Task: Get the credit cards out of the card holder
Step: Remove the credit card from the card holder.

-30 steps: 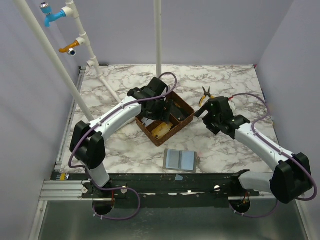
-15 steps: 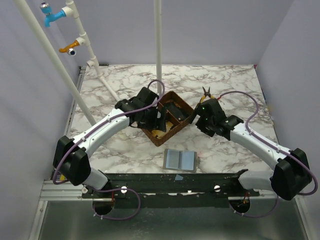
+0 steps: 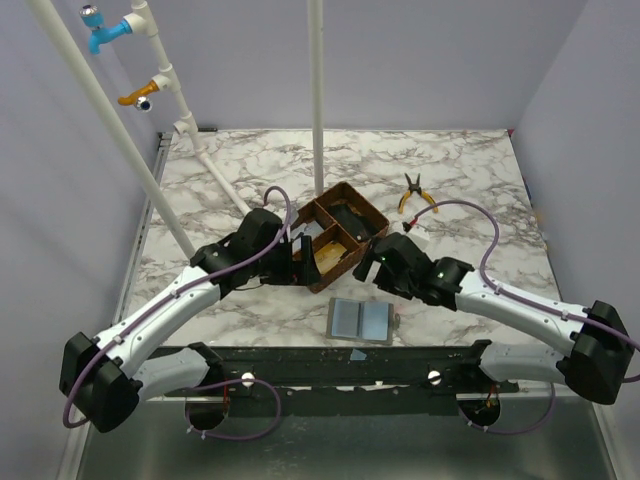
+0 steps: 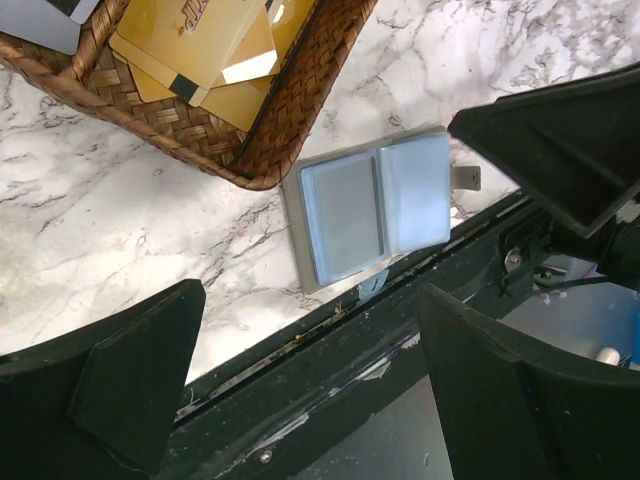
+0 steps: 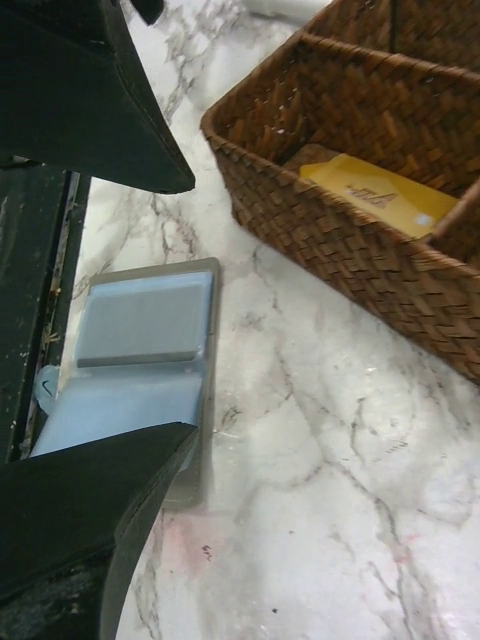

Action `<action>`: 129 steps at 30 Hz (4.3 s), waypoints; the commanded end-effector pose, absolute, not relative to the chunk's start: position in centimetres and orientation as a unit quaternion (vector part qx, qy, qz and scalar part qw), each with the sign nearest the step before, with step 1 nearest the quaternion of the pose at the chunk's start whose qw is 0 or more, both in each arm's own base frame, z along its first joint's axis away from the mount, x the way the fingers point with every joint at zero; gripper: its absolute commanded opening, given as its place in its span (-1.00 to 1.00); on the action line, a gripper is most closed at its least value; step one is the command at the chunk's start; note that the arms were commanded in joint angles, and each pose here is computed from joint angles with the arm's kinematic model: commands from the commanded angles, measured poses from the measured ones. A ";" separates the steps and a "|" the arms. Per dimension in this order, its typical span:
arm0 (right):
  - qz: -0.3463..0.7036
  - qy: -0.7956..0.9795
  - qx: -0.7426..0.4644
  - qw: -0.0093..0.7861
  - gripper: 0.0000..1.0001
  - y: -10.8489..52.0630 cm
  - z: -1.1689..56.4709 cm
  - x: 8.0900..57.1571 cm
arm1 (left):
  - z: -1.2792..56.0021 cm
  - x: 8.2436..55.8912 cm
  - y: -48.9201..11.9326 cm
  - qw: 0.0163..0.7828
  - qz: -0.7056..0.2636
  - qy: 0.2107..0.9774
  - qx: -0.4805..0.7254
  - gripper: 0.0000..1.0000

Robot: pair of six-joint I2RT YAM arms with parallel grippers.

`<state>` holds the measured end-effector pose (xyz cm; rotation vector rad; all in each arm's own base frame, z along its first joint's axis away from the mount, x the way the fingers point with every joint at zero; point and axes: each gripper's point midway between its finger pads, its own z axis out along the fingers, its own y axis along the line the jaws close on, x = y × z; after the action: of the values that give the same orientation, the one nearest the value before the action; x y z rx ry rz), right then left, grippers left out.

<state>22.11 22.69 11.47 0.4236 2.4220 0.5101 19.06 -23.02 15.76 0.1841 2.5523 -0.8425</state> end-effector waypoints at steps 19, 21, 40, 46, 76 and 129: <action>0.169 0.925 0.103 0.323 1.00 26.0 11.3 19.0 | 15.1 17.8 -23.9 0.233 -0.364 0.900 0.057 0.82; 0.167 0.928 0.094 0.318 0.98 26.7 10.9 18.6 | 14.9 17.8 -23.9 0.229 -0.362 0.902 0.055 0.82; 0.145 0.950 0.038 0.273 0.55 29.4 6.3 16.3 | 12.1 17.1 -23.2 0.212 -0.357 0.910 0.012 0.84; 0.120 0.957 0.025 0.262 0.46 29.5 4.7 15.6 | 11.3 16.9 -23.3 0.203 -0.356 0.912 0.013 0.84; 0.048 0.967 0.025 0.250 0.11 27.5 2.0 14.2 | 10.8 16.6 -24.0 0.185 -0.365 0.912 0.032 0.84; 0.191 0.964 0.108 0.150 -0.99 23.4 -2.8 9.5 | 6.8 13.5 -27.9 0.118 -0.366 0.922 0.048 -0.69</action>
<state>13.87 27.92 1.93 0.3140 2.5397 0.7581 12.56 -26.43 5.99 0.1351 2.7383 -1.0520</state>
